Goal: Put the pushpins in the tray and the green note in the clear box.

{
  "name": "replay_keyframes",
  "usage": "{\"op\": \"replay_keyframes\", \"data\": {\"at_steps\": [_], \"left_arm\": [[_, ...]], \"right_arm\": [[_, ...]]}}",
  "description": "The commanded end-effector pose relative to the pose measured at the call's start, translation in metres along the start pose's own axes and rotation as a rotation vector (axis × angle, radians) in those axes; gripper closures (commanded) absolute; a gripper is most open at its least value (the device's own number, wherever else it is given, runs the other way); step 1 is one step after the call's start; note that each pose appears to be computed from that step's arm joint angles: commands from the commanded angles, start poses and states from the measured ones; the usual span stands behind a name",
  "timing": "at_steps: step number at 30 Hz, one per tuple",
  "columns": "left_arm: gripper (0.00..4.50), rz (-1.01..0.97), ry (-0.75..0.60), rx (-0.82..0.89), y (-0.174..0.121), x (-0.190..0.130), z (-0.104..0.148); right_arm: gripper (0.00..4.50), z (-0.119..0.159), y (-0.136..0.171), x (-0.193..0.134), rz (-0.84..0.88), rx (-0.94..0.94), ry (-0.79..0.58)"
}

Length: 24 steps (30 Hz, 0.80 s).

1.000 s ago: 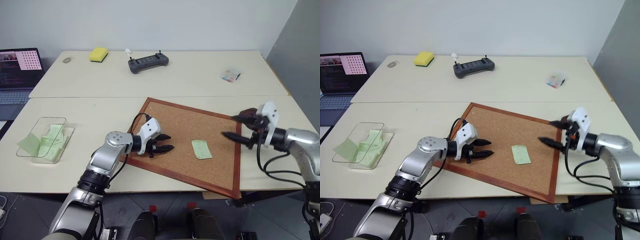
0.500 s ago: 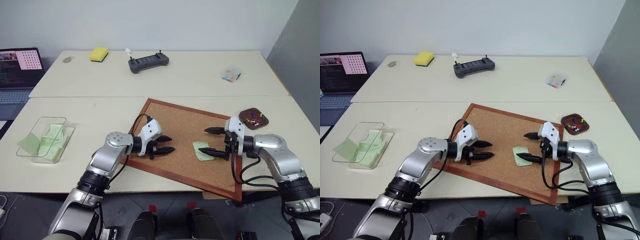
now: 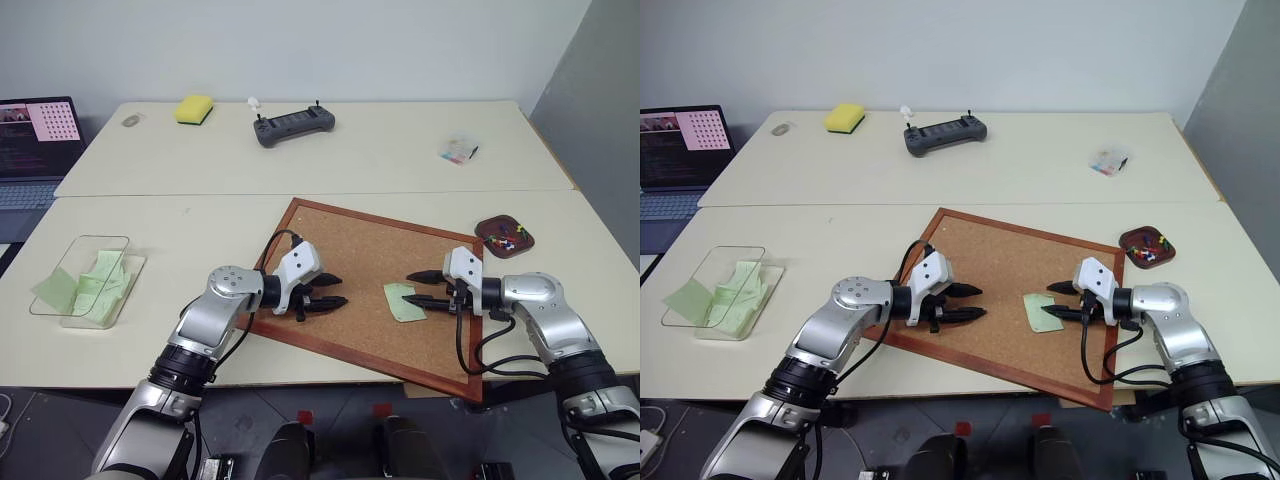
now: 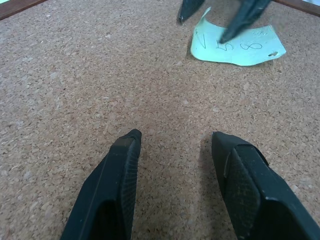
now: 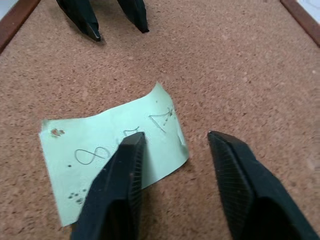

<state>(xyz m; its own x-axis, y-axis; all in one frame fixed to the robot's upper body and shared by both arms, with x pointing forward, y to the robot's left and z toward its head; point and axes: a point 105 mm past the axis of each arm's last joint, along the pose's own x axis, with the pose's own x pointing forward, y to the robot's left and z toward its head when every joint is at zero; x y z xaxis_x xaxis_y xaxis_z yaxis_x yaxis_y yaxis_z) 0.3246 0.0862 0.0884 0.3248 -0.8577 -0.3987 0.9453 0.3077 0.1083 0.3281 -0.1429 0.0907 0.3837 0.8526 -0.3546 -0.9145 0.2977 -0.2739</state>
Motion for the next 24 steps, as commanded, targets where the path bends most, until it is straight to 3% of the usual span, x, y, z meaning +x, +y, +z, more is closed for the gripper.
{"op": "replay_keyframes", "data": {"at_steps": [1,6,12,18,24], "left_arm": [[2.11,0.027,0.032,0.014,0.005,0.003,-0.005],[2.11,0.048,0.049,0.026,0.009,0.004,-0.007],[2.11,0.072,0.067,0.031,0.014,0.006,-0.011],[2.11,0.143,0.109,0.014,0.026,0.009,-0.021],[2.11,0.141,-0.074,-0.079,0.029,0.003,0.007]], "right_arm": [[3.43,0.011,-0.008,-0.002,-0.028,-0.051,-0.029],[4.45,0.015,-0.007,-0.006,-0.013,-0.047,-0.045],[4.45,0.027,-0.004,-0.013,0.007,-0.047,-0.076],[4.45,0.057,-0.016,-0.03,-0.069,-0.029,-0.143],[4.45,0.08,-0.02,-0.038,-0.112,-0.034,-0.173]]}}
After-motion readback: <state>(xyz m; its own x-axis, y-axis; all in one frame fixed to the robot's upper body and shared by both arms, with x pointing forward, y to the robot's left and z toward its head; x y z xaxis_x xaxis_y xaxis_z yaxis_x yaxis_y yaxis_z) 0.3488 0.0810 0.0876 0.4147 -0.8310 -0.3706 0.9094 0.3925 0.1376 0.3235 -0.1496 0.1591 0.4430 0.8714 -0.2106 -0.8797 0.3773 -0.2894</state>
